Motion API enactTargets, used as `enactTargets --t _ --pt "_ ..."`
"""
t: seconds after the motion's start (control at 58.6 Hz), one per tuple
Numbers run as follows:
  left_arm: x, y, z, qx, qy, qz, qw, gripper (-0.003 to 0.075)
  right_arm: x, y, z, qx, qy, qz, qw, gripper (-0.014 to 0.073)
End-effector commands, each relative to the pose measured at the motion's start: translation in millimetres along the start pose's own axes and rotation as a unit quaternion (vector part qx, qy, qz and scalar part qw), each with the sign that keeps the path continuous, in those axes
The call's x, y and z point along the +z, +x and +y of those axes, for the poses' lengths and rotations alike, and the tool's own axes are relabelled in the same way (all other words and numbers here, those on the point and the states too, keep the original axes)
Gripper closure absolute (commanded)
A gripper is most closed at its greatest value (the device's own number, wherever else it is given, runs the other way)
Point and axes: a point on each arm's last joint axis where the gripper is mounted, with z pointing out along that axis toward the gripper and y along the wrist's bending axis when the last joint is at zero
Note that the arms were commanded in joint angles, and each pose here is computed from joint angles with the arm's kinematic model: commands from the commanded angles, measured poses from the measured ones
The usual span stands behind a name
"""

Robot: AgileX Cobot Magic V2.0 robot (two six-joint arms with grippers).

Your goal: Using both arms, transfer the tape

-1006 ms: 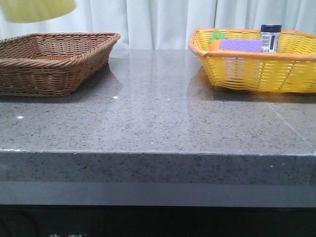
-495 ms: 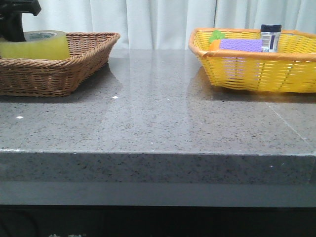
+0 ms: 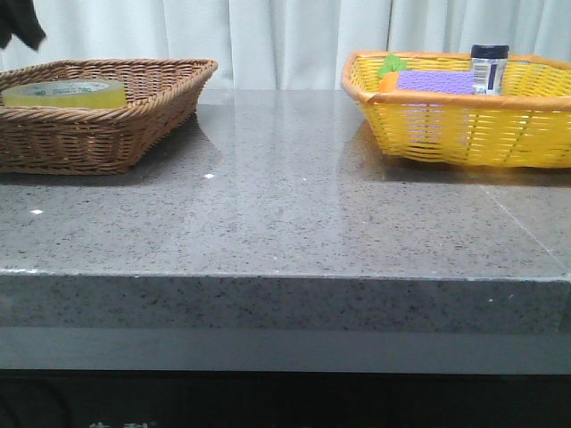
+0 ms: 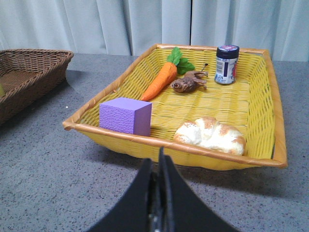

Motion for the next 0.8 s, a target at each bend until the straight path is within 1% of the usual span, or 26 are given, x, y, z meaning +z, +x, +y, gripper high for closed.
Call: enactTargets --t 0.0,0.017,0.171,0.324,0.546,0.699,0.785 --pt "-47 -14 -2 -0.005 0.005 -0.082 0.997 0.0724 -1 -15 0 -0.007 0.002 -0.047 0.999 0.0664" --pt "-49 -13 -2 -0.004 0.005 -0.085 0.996 0.0743 -1 -15 0 -0.007 0.002 -0.047 0.999 0.0664" --pt "-69 -2 -7 0.011 0.008 -0.132 0.991 0.074 -1 -15 0 -0.007 0.002 -0.047 0.999 0.0664" --pt "-92 28 -16 0.018 0.018 -0.181 0.983 0.074 -1 -15 0 -0.007 0.002 -0.047 0.999 0.0664" --pt "-117 95 -27 0.025 0.045 -0.235 0.971 0.074 -1 -15 0 -0.007 0.002 -0.047 0.999 0.0664" --pt "-132 149 -23 0.014 0.052 -0.28 0.959 0.074 -1 -15 0 -0.007 0.002 -0.047 0.999 0.0664" --pt "-137 178 -20 0.014 0.052 -0.29 0.956 0.074 -1 -15 0 -0.007 0.002 -0.047 0.999 0.0664"
